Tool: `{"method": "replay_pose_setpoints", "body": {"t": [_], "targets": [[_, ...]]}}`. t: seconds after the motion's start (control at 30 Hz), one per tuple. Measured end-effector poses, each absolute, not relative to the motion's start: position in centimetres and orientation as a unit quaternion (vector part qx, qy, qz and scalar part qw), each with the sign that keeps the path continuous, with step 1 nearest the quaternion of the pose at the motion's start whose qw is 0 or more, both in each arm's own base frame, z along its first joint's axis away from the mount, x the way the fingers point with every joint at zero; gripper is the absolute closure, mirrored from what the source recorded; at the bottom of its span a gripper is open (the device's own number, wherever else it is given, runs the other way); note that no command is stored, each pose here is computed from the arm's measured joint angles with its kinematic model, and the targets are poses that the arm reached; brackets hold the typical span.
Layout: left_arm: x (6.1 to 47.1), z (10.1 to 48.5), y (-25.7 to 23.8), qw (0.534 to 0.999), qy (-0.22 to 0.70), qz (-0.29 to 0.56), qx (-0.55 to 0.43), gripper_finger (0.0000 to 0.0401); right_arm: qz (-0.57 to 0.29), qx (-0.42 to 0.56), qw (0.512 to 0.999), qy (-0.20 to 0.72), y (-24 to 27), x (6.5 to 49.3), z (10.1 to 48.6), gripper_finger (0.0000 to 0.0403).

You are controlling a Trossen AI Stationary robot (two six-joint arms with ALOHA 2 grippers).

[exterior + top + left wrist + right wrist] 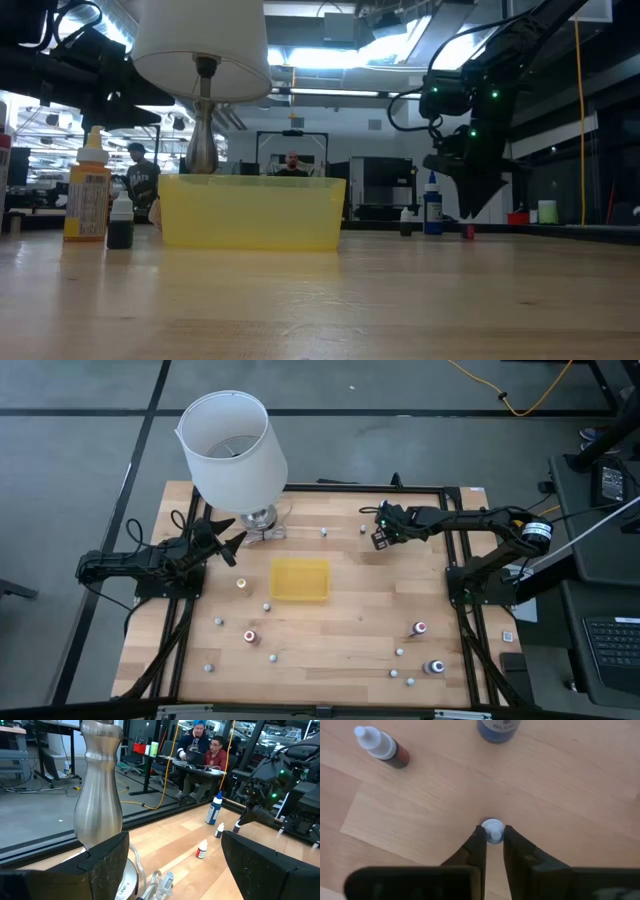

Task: Pick & Place food coloring
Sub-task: Put the red food coloring bottle into the yellow bin

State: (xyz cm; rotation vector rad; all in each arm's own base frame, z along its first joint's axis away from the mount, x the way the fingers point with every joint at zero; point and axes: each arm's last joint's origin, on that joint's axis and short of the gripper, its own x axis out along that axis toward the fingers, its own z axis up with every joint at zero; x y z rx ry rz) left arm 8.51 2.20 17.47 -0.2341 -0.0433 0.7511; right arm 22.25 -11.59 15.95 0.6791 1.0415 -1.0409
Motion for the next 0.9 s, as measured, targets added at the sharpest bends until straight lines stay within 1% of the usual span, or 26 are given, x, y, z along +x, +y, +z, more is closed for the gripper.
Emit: {"method": "replay_pose_setpoints", "body": {"t": [0.17, 0.23, 0.5, 0.63, 0.9], "targets": [[8.5, 17.5, 2.2, 0.923, -0.021, 0.366, -0.114, 0.0089, -0.445, 0.319, 0.697, 0.463, -11.6, 22.6, 16.3, 0.0354], [8.5, 17.5, 2.2, 0.923, -0.021, 0.366, -0.114, 0.0088, -0.428, 0.32, 0.708, 0.462, -11.6, 23.1, 16.8, 0.0349], [8.5, 17.5, 2.2, 0.923, -0.021, 0.366, -0.114, 0.009, -0.34, 0.257, 0.763, 0.485, -10.4, 25.7, 20.7, 0.0355], [8.5, 17.5, 2.2, 0.923, -0.021, 0.366, -0.114, 0.0088, -0.287, 0.227, 0.786, 0.498, -8.6, 26.9, 22.2, 0.0355], [8.5, 17.5, 2.2, 0.923, -0.021, 0.366, -0.114, 0.009, -0.206, 0.176, 0.797, 0.54, -3.5, 27.8, 23.0, 0.0355]]}}
